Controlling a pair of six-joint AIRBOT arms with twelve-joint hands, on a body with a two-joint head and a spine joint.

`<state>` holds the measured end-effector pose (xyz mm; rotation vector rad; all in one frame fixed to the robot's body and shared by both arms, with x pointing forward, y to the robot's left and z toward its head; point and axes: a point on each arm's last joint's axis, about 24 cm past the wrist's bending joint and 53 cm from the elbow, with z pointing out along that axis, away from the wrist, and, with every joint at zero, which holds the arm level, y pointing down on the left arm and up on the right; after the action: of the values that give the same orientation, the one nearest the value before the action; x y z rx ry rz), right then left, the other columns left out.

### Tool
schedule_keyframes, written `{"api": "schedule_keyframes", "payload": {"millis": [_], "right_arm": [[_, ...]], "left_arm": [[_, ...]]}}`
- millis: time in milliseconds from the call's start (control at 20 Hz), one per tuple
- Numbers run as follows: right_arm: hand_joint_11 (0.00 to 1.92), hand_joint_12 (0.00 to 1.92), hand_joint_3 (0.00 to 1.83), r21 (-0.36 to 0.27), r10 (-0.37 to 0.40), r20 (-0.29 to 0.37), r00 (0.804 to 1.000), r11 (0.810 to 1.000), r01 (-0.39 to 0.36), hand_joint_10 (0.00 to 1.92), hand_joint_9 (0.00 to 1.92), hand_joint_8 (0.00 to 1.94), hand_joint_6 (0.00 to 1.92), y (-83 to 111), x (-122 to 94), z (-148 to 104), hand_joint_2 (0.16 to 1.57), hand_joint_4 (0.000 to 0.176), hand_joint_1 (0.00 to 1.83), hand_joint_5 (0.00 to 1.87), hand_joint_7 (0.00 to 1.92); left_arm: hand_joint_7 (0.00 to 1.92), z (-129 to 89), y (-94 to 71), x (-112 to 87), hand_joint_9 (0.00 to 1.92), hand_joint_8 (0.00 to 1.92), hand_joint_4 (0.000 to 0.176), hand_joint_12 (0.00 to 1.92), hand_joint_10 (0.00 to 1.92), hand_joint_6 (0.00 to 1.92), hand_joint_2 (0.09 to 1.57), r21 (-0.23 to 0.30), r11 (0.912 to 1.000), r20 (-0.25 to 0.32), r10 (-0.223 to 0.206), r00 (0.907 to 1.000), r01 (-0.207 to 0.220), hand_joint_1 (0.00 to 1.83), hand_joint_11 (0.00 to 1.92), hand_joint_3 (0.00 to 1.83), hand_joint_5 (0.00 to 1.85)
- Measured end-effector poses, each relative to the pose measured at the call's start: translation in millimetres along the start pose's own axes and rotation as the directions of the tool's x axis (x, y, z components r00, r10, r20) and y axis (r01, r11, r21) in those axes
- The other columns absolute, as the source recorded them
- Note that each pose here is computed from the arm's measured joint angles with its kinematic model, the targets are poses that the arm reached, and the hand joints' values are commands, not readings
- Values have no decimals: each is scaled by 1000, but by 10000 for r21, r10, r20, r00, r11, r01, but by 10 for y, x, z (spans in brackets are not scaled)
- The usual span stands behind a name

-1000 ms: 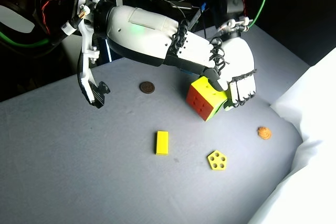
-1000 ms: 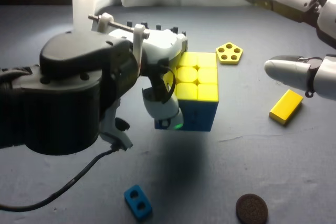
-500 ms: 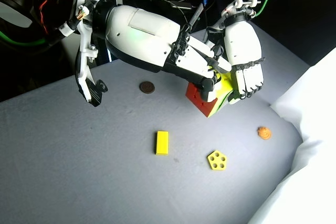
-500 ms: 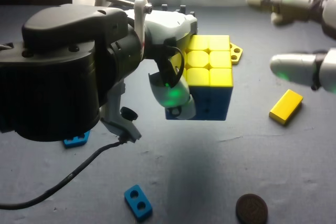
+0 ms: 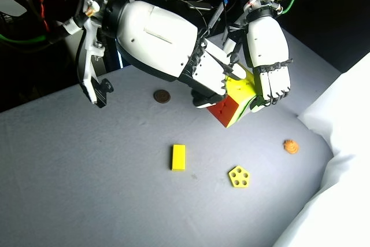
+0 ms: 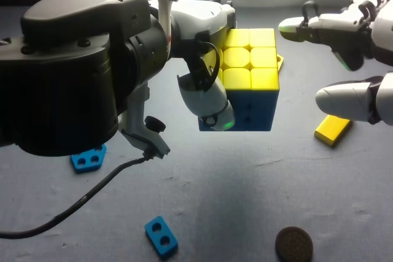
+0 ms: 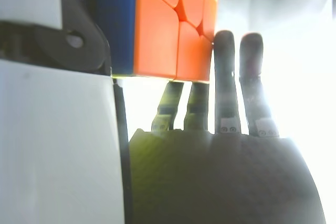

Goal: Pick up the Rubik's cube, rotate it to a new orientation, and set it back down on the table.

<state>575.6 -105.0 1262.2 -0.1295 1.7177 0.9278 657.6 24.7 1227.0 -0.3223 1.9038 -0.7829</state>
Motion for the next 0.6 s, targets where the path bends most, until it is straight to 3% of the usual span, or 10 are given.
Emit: {"api": "schedule_keyframes", "payload": {"millis": [150, 300, 450, 600], "right_arm": [[321, 1921, 0, -41, 15, -143, 9999, 10000, -15, 1921, 457, 1792, 20, 56, 40, -48, 1337, 0, 55, 175, 450], [273, 1921, 0, -183, -83, -209, 9997, 9998, 79, 1844, 454, 1628, 23, 145, 77, -87, 1337, 0, 23, 235, 491], [316, 1921, 0, -225, -98, -253, 9996, 9997, 92, 1907, 452, 1677, 12, 167, 96, -90, 1332, 0, 62, 256, 466], [343, 1921, 1, -224, -98, -253, 9996, 9997, 93, 1921, 470, 1704, 11, 167, 96, -90, 1336, 0, 70, 268, 496]], "left_arm": [[62, -12, -22, 13, 73, 1613, 0, 1739, 1669, 1469, 1037, 48, 10000, -45, -30, 10000, 30, 1150, 28, 0, 175], [33, -19, -48, -38, 51, 1644, 0, 1767, 1683, 1505, 1067, 76, 10000, 82, -46, 10000, 46, 1155, 8, 3, 130], [40, -20, -44, -45, 54, 1643, 0, 1733, 1677, 1557, 1053, 52, 10000, 104, -45, 9999, 45, 1157, 14, 5, 109], [42, -20, -42, -47, 54, 1632, 0, 1754, 1677, 1458, 1079, 43, 10000, 112, -46, 9999, 46, 1170, 13, 7, 169]]}}
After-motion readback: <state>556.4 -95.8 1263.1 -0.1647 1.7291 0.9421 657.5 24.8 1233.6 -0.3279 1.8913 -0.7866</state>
